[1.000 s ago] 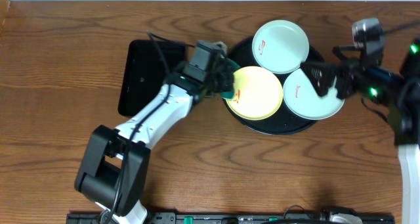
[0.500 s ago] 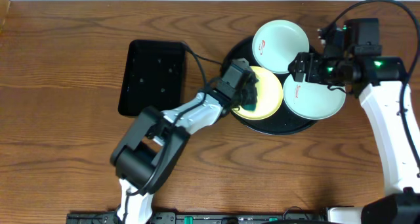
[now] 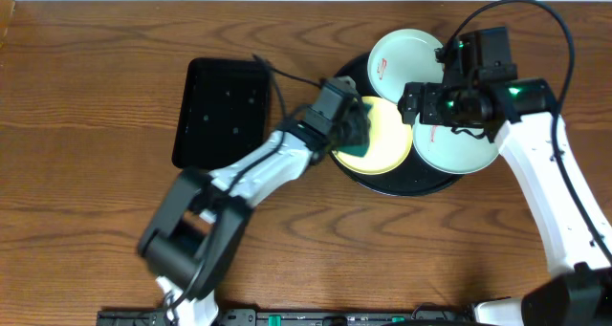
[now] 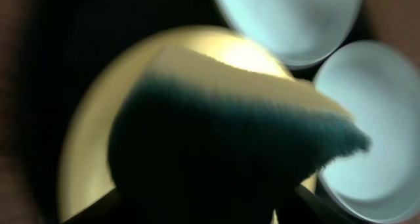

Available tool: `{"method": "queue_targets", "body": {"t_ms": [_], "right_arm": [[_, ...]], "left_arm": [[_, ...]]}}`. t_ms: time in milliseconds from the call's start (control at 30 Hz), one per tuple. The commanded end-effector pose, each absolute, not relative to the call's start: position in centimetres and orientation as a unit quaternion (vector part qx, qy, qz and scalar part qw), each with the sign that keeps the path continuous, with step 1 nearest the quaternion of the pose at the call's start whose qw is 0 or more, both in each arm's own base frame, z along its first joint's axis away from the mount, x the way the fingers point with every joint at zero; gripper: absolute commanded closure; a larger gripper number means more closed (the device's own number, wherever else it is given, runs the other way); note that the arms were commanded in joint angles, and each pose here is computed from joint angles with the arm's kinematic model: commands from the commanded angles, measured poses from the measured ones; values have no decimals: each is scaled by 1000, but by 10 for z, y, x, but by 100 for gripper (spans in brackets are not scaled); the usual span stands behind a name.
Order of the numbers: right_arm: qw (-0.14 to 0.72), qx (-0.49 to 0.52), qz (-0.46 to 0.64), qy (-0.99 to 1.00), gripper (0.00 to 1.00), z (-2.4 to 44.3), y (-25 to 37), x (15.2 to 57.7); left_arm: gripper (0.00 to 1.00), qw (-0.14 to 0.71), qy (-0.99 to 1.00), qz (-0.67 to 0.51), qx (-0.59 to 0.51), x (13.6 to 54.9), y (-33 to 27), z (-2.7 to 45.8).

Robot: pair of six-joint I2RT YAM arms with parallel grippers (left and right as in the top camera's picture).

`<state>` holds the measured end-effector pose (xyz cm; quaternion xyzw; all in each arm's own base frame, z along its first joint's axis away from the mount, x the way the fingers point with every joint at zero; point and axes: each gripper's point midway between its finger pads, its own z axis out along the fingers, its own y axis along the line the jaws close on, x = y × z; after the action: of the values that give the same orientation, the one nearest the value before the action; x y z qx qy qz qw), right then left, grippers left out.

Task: Clean dirty plates on tray and stack at the side
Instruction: 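Reach the right gripper to the yellow plate rim and grip it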

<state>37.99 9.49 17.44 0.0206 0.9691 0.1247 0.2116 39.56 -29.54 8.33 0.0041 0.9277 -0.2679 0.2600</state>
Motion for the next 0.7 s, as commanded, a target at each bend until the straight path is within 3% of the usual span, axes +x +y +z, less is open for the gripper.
{"method": "queue_targets", "body": {"t_ms": [0,333,667], "right_arm": [[206,34,104,973,3,160,90,393],[185,14,120,975,2,124,112,410],[214,7,125,969,2,109,126,437]], "left_arm": [[36,294,915,-277,-7,407,-274,125],[36,249,910,-331,8,396,-277,131],[36,363,918,-146,63,437,-222,117]]}}
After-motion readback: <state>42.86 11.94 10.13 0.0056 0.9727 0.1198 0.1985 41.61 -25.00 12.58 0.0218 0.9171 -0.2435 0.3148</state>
